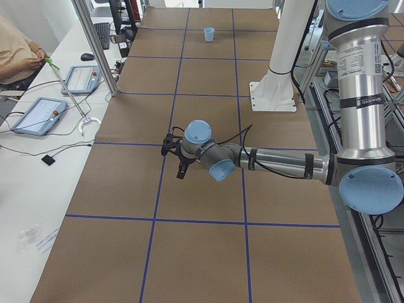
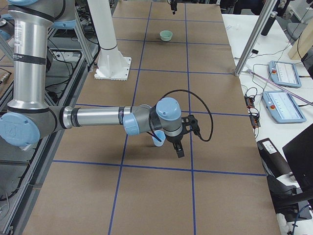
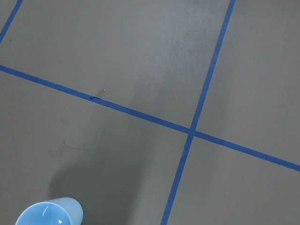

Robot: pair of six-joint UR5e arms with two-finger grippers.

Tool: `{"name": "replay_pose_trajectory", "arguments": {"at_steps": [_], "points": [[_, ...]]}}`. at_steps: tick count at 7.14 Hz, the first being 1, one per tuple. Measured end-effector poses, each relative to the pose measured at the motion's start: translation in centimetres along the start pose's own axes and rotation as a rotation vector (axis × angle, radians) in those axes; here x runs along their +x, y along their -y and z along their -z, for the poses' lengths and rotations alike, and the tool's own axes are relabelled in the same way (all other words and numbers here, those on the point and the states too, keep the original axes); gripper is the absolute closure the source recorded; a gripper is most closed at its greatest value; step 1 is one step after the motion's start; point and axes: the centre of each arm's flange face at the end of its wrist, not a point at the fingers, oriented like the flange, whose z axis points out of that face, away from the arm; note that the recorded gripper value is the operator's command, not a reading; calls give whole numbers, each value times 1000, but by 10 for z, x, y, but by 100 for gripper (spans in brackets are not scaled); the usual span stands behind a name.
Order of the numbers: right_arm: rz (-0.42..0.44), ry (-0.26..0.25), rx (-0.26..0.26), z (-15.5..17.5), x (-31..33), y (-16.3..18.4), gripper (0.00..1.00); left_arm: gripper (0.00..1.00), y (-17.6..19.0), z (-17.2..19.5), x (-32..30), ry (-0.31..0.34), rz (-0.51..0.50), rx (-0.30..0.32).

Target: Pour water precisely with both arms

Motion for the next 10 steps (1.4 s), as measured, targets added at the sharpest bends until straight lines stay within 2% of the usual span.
{"name": "replay_pose_trajectory", "arguments": {"at_steps": [3,4,6,7,8,10], "points": [[-9,-1,-10,-3,2,-9,0,0,-33,-60,62,27,32,-37],[-11,-1,-11,-3,3,-10,0,6,-44,-75,79,39,36,-42],[-12,-1,-13,-4,3,-11,0,41,-58,-93,99,55,38,-44],[-12,0,-13,-4,3,-11,0,64,-61,-98,104,55,35,-47],[-12,-1,-13,-4,3,-11,0,100,-63,-103,112,49,34,-54],[-12,-1,-13,-4,3,-12,0,100,-64,-108,124,36,39,-59]]}}
